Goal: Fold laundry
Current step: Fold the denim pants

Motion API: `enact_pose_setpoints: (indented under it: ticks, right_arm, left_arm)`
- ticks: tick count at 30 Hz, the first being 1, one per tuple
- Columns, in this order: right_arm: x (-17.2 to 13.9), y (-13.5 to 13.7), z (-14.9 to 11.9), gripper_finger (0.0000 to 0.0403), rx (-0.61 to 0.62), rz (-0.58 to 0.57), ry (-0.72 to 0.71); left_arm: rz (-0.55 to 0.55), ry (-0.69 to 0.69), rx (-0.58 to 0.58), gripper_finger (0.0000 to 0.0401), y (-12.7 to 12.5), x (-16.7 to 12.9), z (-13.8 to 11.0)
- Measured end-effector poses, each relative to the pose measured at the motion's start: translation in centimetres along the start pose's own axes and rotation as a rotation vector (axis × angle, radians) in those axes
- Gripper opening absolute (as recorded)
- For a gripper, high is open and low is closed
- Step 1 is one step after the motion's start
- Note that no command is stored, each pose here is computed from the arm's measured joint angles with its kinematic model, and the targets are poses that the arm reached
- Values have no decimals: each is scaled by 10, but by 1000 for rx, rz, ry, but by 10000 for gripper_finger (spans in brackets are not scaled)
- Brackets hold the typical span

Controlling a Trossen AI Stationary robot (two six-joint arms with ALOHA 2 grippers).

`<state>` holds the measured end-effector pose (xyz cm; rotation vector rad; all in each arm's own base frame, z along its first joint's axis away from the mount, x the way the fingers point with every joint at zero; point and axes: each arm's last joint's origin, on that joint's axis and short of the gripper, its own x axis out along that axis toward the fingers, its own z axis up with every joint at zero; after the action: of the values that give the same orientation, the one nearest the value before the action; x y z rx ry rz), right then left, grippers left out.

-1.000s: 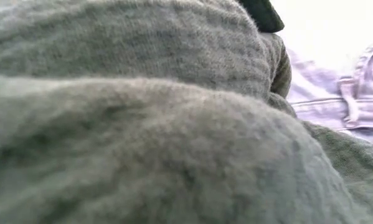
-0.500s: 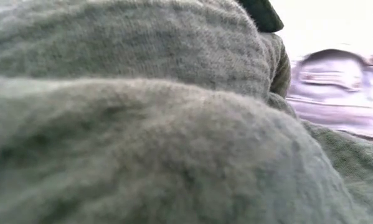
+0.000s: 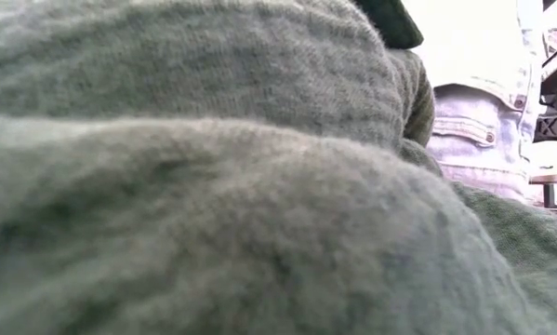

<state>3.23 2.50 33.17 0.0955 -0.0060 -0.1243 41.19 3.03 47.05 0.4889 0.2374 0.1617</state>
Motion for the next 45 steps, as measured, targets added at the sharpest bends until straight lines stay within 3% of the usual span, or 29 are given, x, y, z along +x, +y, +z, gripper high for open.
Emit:
enact_pose_setpoints:
  ticks: [12,21,28,32,38,42,45]
  right_arm:
    - [15,29,17,318,-135,-247,-5]
    - [28,77,71,314,-374,-273,27]
    - [34,94,105,313,-550,-281,52]
    - [33,100,99,313,-568,-257,49]
    - [33,105,62,313,-666,-235,55]
    - [36,94,39,313,-766,-271,80]
    - [39,77,37,313,-827,-337,112]
  left_arm:
    - [-21,2,-2,13,-6,-3,3]
    - [-32,3,0,12,-10,-4,4]
    - [-13,60,9,12,-9,-7,1]
    - [38,77,24,12,-6,-20,7]
    - [78,27,25,12,7,-51,22]
    - [63,56,32,12,6,-56,21]
    - [56,65,16,12,5,-57,20]
